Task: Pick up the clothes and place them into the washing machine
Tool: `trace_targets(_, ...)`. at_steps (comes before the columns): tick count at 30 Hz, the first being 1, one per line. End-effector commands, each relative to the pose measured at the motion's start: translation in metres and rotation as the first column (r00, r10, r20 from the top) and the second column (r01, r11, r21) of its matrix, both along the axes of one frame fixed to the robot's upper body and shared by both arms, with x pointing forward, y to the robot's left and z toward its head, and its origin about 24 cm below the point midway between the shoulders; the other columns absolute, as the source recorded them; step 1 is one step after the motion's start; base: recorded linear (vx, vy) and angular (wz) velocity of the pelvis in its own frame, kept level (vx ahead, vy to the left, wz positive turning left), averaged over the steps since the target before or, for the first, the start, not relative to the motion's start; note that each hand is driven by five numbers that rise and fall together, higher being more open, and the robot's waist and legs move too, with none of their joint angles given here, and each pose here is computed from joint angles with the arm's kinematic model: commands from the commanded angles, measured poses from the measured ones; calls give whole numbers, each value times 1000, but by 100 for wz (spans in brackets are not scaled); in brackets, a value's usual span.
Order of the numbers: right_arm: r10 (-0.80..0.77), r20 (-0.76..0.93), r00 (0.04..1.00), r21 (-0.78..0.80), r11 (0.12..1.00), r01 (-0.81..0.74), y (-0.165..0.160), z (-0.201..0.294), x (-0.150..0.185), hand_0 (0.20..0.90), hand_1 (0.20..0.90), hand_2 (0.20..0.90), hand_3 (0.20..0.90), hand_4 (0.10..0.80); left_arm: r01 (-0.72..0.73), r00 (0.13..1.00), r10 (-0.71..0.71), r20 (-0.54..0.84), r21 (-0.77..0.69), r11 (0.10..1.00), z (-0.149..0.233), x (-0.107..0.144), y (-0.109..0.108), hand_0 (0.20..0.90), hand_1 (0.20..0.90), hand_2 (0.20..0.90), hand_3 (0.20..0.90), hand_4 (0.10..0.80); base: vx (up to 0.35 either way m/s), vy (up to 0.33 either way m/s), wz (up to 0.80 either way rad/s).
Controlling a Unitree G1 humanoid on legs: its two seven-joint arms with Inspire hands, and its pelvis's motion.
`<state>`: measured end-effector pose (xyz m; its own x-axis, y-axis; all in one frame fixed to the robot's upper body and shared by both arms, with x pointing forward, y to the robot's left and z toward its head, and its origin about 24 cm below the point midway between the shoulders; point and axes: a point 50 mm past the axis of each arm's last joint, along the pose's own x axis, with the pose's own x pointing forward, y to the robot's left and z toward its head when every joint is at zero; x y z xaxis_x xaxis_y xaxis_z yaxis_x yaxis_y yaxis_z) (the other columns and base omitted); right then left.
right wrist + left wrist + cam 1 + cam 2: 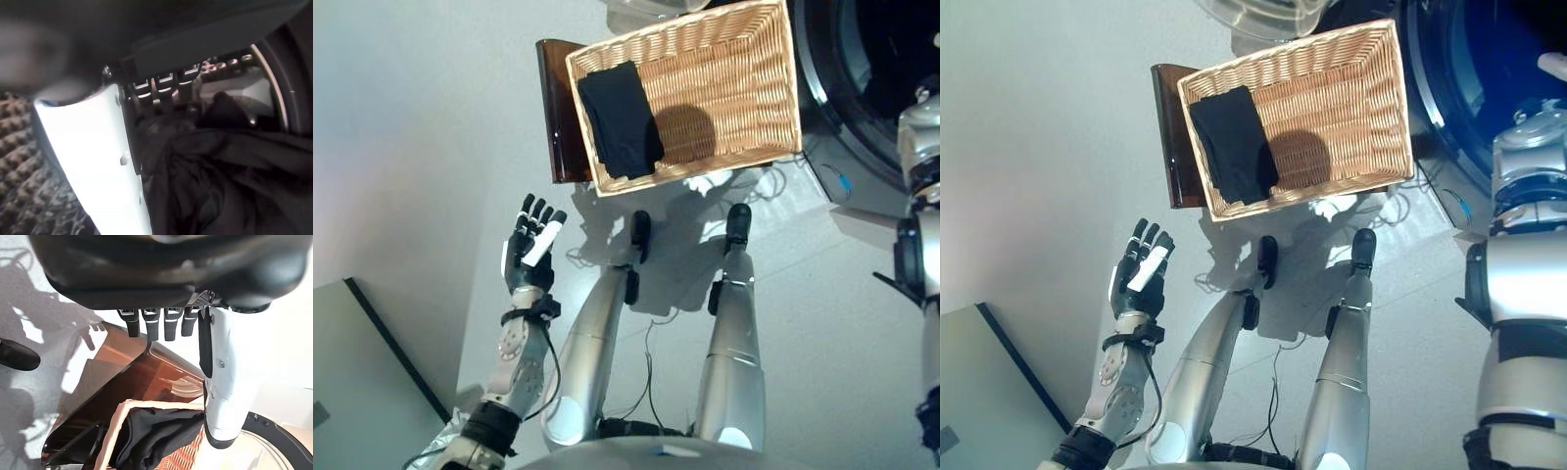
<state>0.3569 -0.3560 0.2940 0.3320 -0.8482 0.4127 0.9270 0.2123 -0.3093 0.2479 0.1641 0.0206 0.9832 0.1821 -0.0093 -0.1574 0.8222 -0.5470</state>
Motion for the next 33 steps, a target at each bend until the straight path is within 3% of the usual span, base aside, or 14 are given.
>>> trace_targets(1, 29, 64, 998, -191, 981, -16, 9, 23, -1, 900, 900, 900, 900, 800, -119, 988, 117, 101, 13, 993, 14, -10, 32, 900, 900, 900, 900, 800, 0, 0, 0)
trace_targets(12, 261, -22, 965, -155, 953, -262, 80, -19, 39, 900, 900, 900, 900, 800, -156, 985, 155, 81, 3, 988, 11, -13, 37, 900, 900, 900, 900, 800, 0, 0, 1)
trace_targets(33, 553, -137, 822, -208, 795, -569, 186, -79, 56, 900, 900, 900, 900, 800, -196, 980, 196, -26, 21, 980, -11, -12, 37, 900, 900, 900, 900, 800, 6, -4, 0)
